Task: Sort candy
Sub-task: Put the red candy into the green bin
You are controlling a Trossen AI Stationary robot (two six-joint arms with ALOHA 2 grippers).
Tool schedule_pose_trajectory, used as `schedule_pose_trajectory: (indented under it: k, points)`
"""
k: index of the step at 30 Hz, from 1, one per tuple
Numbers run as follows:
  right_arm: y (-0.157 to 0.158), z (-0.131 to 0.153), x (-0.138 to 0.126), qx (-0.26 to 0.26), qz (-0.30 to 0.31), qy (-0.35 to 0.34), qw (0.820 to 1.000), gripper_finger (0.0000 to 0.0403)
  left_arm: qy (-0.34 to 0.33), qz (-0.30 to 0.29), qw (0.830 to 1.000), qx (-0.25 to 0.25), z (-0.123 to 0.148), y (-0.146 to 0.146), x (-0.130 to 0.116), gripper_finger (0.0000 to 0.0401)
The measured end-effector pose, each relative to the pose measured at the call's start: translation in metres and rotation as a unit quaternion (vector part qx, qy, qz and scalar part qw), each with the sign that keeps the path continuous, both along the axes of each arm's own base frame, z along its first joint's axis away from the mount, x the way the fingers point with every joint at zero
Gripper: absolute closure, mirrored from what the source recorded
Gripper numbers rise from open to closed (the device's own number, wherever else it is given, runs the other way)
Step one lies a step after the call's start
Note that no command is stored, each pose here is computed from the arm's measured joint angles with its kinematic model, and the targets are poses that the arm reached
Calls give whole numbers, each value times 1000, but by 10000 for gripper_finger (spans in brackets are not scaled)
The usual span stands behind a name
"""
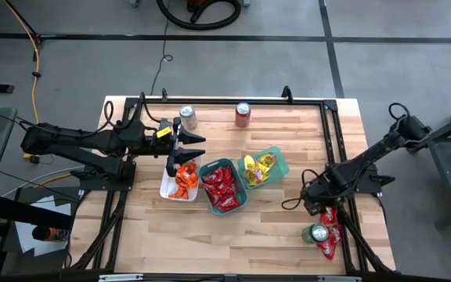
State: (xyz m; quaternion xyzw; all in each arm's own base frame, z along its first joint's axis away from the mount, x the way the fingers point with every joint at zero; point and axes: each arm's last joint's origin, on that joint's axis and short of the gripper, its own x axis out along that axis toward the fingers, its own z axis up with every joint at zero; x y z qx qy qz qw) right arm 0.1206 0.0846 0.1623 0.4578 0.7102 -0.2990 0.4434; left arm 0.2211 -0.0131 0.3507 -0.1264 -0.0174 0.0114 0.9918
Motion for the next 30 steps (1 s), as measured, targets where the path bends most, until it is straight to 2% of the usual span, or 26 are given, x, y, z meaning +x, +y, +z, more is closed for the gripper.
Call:
schedule_pose_trajectory:
  k: [8, 14, 17, 21, 23, 25, 27, 29, 30]
  points:
    - [6, -25, -7, 25, -36, -2, 999, 214, 0, 1, 1000, 0, 0, 0, 0, 211]
    - [6, -33, -14, -7, -16, 14, 1000, 228, 0, 16, 1000, 0, 0, 4, 0, 211]
    - [7, -33, -14, -11, 3, 5, 1000, 270, 0, 21, 1000, 0, 0, 6, 0, 211]
    - [11, -25, -7, -27, 28, -36, 999, 378, -2, 23, 1000, 1, 1, 7, 0, 211]
    - [14, -13, 2, -47, 38, -81, 995, 386, -4, 24, 1000, 9, 2, 7, -1, 211]
    - [17, 5, 12, -69, 48, -131, 988, 383, -8, 24, 1000, 19, 4, 7, -4, 211]
    - [19, 28, 25, -103, 68, -196, 973, 393, -20, 28, 999, 26, 7, 7, -7, 211]
    - [20, 54, 38, -152, 107, -280, 942, 397, -25, 40, 998, 36, 9, 8, -9, 211]
    - [21, 68, 45, -180, 129, -330, 918, 395, -27, 46, 998, 42, 11, 8, -11, 211]
